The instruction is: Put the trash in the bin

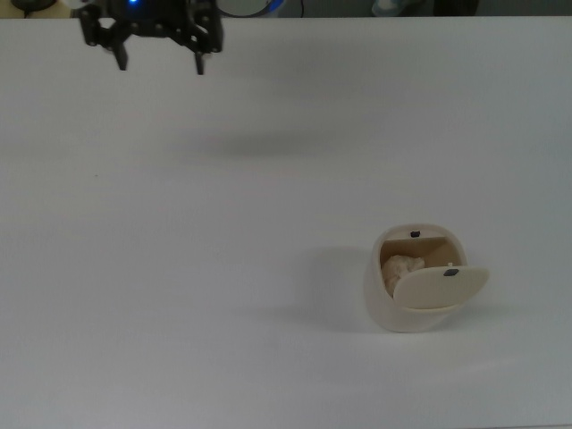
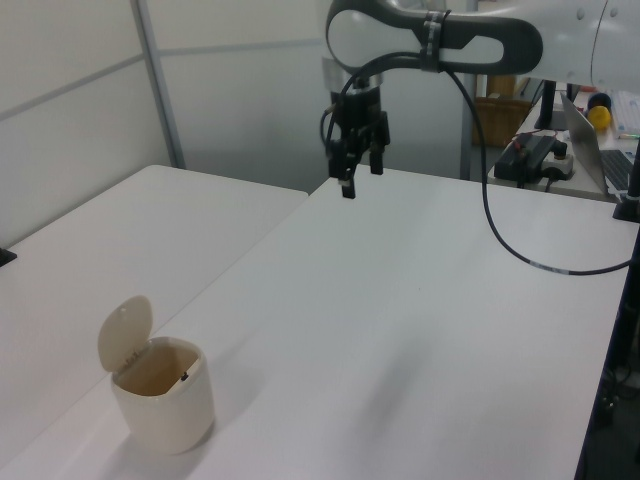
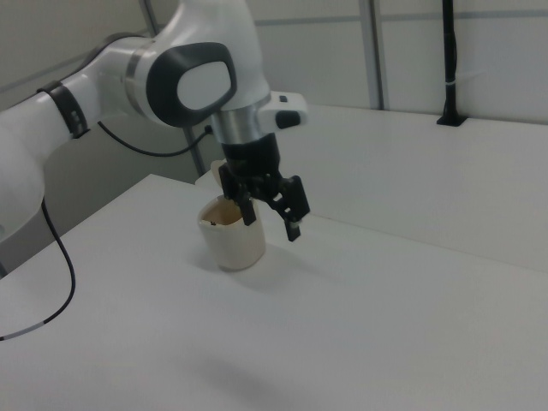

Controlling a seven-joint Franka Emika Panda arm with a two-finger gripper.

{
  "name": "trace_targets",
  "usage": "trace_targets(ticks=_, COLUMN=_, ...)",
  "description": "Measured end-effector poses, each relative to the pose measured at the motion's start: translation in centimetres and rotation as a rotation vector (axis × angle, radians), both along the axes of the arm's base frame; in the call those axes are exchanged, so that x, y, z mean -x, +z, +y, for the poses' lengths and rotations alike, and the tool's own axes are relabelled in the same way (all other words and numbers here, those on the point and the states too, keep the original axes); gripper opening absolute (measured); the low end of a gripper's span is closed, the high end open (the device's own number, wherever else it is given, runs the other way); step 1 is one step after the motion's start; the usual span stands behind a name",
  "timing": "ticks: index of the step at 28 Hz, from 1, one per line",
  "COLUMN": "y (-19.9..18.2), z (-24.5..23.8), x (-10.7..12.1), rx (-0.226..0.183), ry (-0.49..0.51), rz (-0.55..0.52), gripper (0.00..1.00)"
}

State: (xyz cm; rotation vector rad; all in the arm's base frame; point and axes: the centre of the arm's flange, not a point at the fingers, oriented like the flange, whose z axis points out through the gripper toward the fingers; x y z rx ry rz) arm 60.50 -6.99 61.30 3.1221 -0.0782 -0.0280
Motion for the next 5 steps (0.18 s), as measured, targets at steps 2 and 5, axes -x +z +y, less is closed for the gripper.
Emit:
trace_targets(ticks=2, y=-0.05, z=-1.15, x=0.14, rx=-0.002, ry=-0.002, rz=0.001, gripper=1.00)
trace_targets(ticks=5, y=-0.05, z=-1.80, x=0.24, rx=-0.002, ry=-0.010, rz=0.001, gripper=1.00)
